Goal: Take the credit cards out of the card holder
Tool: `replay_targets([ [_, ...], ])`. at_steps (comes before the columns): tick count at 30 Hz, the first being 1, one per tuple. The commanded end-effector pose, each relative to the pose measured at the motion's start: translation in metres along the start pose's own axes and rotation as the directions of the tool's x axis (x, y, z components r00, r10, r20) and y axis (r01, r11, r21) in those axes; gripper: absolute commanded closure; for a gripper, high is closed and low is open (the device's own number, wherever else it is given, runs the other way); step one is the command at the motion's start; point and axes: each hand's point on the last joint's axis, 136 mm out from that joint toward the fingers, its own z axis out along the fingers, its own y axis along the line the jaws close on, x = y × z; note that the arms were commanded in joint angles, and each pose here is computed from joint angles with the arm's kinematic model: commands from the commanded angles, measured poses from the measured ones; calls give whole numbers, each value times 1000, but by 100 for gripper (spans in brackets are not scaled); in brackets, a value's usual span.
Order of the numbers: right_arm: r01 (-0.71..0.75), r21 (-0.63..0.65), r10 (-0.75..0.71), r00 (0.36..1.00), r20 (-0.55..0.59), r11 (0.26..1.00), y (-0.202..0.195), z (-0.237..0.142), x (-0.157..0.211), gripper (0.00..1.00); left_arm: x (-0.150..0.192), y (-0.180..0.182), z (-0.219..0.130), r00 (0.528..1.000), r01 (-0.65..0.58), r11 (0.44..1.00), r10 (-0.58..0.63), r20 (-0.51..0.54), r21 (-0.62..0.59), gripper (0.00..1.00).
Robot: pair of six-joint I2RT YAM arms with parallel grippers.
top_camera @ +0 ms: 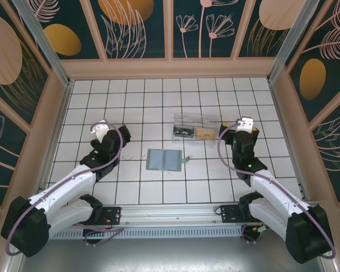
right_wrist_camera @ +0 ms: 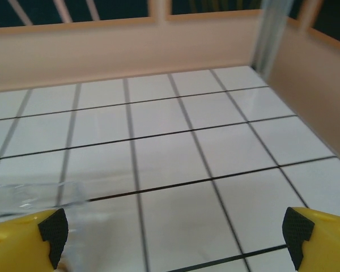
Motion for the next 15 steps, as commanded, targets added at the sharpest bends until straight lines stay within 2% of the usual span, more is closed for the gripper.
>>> replay_targets([
  [1, -99, 81, 91, 991, 93, 992, -25, 15, -9, 1, -37, 35, 7, 980, -101, 973, 133, 148, -208, 1],
  [6, -179, 119, 177, 984, 31, 977, -58, 44, 18, 1, -56, 75, 23, 951, -98, 921, 199, 238, -378, 1],
  [8, -213, 123, 209, 977, 49, 969, -67, 50, 18, 1, -53, 84, 38, 955, -112, 917, 206, 214, -383, 1],
  [10, -205, 89, 197, 977, 85, 975, -64, 52, 12, 1, -45, 100, 52, 965, -64, 911, 160, 206, -408, 1],
  [12, -197, 51, 190, 974, 121, 979, -61, 54, 9, 1, -37, 109, 62, 968, -13, 920, 109, 224, -392, 1],
  [15, -155, 5, 153, 976, 154, 988, -57, 54, 13, 1, -29, 97, 75, 965, -50, 964, 114, 235, -262, 1],
])
